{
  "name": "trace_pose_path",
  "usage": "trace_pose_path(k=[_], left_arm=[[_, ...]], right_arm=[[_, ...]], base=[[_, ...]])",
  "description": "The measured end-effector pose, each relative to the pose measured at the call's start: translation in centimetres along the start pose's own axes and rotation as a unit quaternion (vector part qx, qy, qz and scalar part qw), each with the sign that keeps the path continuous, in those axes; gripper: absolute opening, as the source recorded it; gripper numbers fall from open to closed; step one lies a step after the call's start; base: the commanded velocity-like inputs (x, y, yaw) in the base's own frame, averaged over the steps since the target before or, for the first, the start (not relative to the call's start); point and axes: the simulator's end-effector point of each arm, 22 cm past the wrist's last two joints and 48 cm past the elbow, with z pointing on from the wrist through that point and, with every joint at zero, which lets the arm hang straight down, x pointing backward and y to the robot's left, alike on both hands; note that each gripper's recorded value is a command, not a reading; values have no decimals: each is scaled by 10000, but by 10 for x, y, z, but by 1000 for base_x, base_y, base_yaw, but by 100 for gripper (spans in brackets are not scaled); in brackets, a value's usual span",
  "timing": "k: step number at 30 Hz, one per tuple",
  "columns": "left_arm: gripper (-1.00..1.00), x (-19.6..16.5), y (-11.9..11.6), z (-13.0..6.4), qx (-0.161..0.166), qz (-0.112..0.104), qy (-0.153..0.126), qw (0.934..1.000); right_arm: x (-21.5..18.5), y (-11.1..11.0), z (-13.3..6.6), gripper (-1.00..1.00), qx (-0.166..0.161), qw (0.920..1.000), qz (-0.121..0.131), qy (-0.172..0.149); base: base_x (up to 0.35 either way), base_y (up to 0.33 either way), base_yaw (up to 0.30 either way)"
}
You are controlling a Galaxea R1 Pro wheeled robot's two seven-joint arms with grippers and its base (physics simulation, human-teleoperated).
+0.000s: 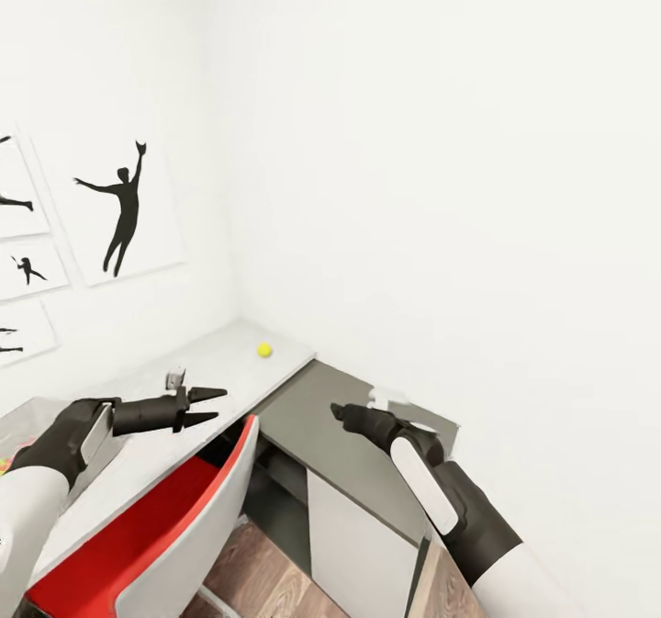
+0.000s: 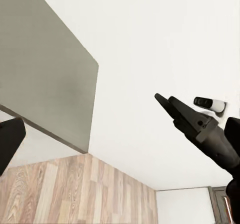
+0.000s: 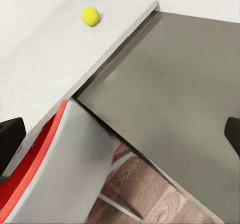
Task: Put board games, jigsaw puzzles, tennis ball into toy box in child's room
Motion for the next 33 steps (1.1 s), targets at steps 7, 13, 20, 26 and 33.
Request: trace_pose_path(k=[7,13,20,26,33], left_arm=[[100,-47,-38,-8,102,372,-200,9991],[100,-56,-46,-7,97,485,-220,9985],[100,-58,-41,-6,-60,514,-236,9984],[100,-58,-41,-5,-74,554,-235,9982],[100,-58,-41,-5,-81,570,-235,9981]], right_arm=[[-17,14,-7,100,-143,9997,-28,-202],[-20,16,-9,100,-164,9996,-34,-237],[-21,17,-9,100,-179,9995,-23,-258],[-22,17,-9,100,-185,9995,-11,-271],[-21,17,-9,100,-182,9995,-9,-269]], base=[[0,0,291],[0,0,291],[0,0,144],[0,0,18],[15,0,3]])
